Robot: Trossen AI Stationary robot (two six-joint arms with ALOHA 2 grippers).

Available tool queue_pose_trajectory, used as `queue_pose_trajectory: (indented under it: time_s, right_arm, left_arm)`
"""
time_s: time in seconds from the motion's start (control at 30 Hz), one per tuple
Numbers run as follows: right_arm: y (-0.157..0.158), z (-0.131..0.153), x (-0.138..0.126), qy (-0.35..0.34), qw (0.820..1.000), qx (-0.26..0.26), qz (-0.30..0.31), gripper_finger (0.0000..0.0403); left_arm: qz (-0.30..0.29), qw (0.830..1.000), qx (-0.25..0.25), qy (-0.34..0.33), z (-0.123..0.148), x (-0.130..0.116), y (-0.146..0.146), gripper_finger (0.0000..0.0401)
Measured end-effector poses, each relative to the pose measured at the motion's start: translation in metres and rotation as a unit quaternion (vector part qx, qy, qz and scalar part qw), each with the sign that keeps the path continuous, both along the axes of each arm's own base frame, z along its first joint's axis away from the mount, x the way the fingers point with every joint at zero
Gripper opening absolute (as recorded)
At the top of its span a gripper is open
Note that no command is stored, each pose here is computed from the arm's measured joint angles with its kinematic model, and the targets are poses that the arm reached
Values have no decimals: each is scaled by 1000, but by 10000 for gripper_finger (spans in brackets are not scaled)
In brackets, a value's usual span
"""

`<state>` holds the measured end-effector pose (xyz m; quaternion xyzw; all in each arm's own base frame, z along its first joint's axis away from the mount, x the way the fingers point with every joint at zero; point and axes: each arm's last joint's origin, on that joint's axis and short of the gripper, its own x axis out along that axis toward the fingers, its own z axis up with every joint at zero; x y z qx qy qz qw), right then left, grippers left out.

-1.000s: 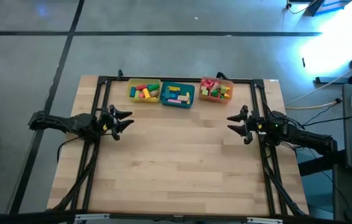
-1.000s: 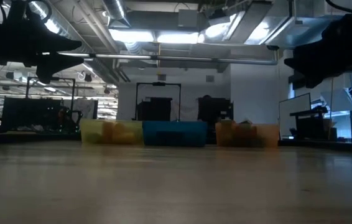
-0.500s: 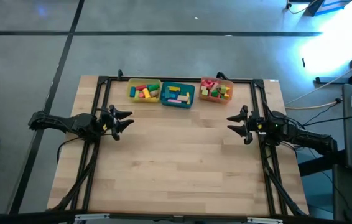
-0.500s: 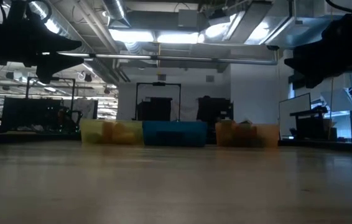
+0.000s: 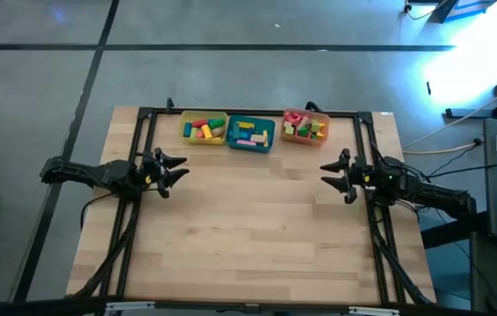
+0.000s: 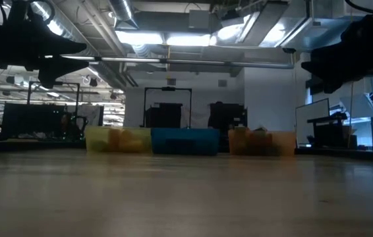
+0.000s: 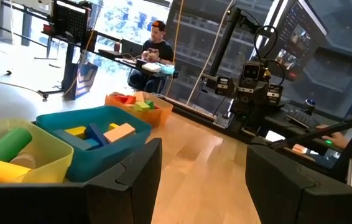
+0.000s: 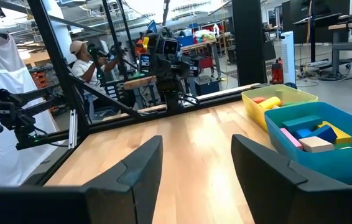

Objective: Sort blocks by size
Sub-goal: Return to Home Position

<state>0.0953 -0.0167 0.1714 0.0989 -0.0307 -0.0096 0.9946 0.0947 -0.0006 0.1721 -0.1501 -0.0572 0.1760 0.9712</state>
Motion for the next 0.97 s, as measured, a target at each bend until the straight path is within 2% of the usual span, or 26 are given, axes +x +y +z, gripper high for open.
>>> queue_pose_trajectory:
  time_s: [0.97]
  right_arm:
    - [0, 0, 0, 0, 1000, 0, 0, 193]
  left_arm:
    - [0, 1000, 2, 1, 0, 0, 0, 198]
